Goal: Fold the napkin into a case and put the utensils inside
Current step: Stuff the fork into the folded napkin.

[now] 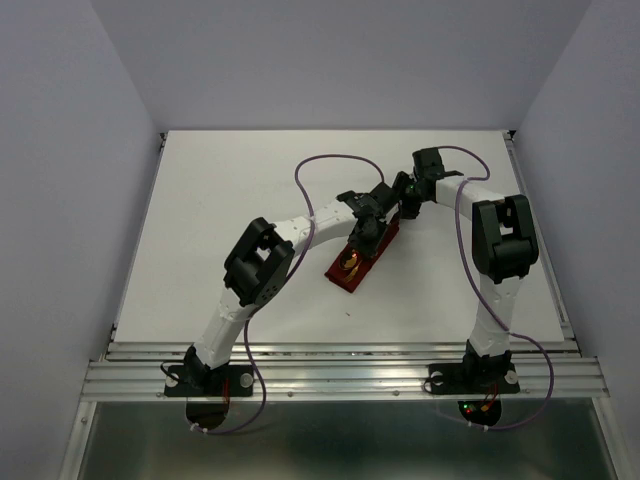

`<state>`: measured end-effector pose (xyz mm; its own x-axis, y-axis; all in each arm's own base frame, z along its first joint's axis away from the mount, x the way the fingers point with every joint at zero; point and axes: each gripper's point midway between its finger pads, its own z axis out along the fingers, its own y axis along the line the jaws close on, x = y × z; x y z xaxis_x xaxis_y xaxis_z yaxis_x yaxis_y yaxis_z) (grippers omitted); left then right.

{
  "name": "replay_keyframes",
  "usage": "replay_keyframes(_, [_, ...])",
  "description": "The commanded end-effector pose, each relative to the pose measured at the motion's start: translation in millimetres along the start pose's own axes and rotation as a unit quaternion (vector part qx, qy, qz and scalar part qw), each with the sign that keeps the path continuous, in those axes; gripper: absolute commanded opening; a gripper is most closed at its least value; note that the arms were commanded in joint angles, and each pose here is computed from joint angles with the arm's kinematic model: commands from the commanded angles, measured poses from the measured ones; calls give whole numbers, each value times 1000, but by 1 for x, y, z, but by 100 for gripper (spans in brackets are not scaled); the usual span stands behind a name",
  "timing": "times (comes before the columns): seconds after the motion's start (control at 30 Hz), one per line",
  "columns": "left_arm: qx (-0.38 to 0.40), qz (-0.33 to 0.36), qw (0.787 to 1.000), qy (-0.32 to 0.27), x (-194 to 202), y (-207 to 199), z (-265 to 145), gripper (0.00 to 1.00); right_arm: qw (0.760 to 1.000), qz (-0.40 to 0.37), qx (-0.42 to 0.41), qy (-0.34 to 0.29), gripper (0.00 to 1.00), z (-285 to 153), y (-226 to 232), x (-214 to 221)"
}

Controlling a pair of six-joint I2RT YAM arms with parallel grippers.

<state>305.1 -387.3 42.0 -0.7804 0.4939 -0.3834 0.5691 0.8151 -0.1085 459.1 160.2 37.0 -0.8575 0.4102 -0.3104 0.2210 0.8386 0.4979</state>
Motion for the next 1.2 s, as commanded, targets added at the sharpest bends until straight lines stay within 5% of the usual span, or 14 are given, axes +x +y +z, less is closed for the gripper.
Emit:
replay_keyframes(0.0, [9, -8, 999, -31, -11, -2, -33, 32, 1000, -9, 5, 5, 54, -6, 3, 8])
replay_keyframes(0.43, [10, 0, 1000, -11, 5, 1, -32, 37, 1000, -11, 6, 9, 55, -2, 4, 12])
replay_keyframes(0.87, [11, 10, 1000, 19, 23, 5, -18, 31, 1000, -10, 8, 10, 55, -1, 3, 12])
replay_keyframes(1.0, [7, 8, 1000, 18, 22, 7, -19, 3, 1000, -11, 8, 10, 55, 0, 3, 12])
replay_keyframes(1.17, [14, 14, 1000, -2, 5, 2, -25, 0, 1000, -13, 5, 13, 55, 0, 7, 16])
